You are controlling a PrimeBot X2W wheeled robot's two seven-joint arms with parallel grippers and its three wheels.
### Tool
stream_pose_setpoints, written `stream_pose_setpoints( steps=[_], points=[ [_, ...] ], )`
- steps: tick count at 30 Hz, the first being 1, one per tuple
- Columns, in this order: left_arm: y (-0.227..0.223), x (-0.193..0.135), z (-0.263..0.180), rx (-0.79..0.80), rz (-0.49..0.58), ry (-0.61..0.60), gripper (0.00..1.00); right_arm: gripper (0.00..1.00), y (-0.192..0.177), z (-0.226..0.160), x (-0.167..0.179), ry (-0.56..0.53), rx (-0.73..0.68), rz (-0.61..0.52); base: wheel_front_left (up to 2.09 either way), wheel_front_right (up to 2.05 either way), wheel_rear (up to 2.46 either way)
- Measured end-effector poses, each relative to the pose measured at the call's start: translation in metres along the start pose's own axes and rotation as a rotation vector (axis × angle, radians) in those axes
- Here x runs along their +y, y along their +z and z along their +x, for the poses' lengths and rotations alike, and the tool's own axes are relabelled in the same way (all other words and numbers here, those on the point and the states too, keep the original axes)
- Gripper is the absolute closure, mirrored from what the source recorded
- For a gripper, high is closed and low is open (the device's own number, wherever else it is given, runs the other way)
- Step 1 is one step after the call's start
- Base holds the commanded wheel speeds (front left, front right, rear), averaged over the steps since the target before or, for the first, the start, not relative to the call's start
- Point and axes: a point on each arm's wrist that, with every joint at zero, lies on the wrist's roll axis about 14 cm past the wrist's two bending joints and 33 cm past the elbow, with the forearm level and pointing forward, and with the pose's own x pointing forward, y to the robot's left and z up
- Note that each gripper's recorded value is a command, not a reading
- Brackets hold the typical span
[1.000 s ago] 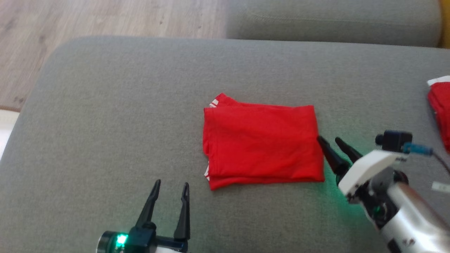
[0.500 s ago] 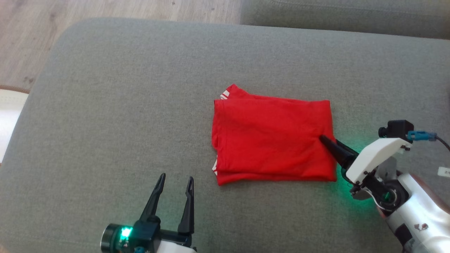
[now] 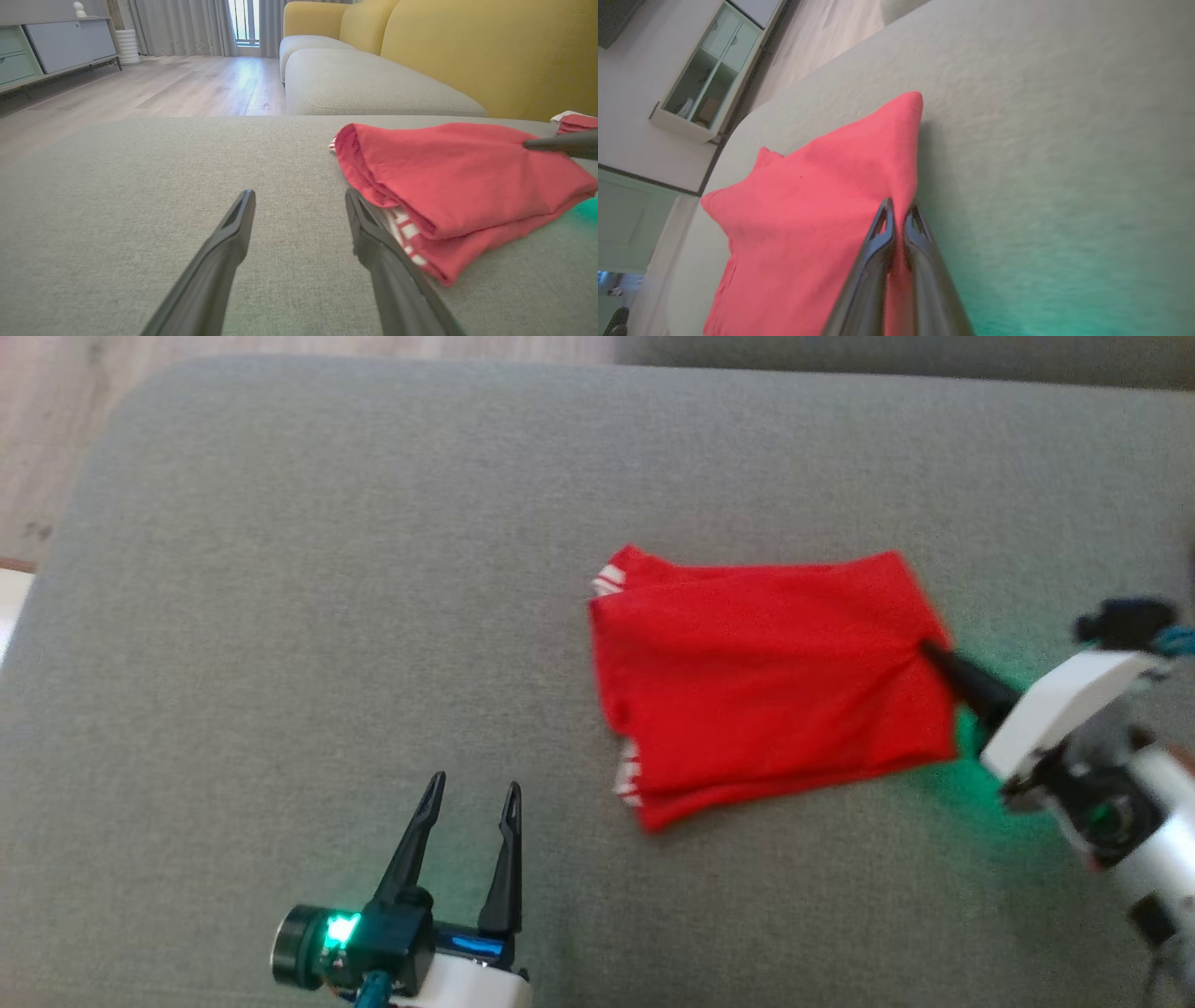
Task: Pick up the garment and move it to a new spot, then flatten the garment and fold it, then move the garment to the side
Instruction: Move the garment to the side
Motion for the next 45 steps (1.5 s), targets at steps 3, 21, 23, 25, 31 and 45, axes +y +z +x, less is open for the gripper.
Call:
stream_pose_setpoints(
  steps=[3, 21, 23, 25, 31, 45],
  points=[
    [-0.003, -0.005, 0.006, 0.012, -0.001, -0.018, 0.00, 1.00, 0.027, -0.012, -0.024, -0.052, -0.042, -0.053, 0.00, 0.00, 0.00],
    [-0.009, -0.047, 0.070, 0.012, -0.006, -0.178, 0.00, 1.00, 0.153, -0.129, -0.158, -0.449, -0.224, -0.237, 0.00, 0.00, 0.00],
    [-0.012, -0.051, 0.074, 0.018, -0.003, -0.192, 0.00, 1.00, 0.165, -0.140, -0.165, -0.480, -0.249, -0.241, 0.00, 0.00, 0.00],
    [-0.014, -0.054, 0.079, 0.020, -0.006, -0.202, 0.00, 1.00, 0.174, -0.151, -0.173, -0.513, -0.272, -0.248, 0.00, 0.00, 0.00],
    [-0.013, -0.059, 0.085, 0.016, -0.005, -0.224, 0.00, 0.00, 0.186, -0.173, -0.189, -0.601, -0.304, -0.277, 0.00, 0.00, 0.00],
    [0.029, -0.036, 0.043, -0.084, -0.027, -0.110, 0.00, 0.00, 0.105, -0.123, -0.093, -0.364, -0.337, -0.319, 0.00, 0.00, 0.00]
  ],
)
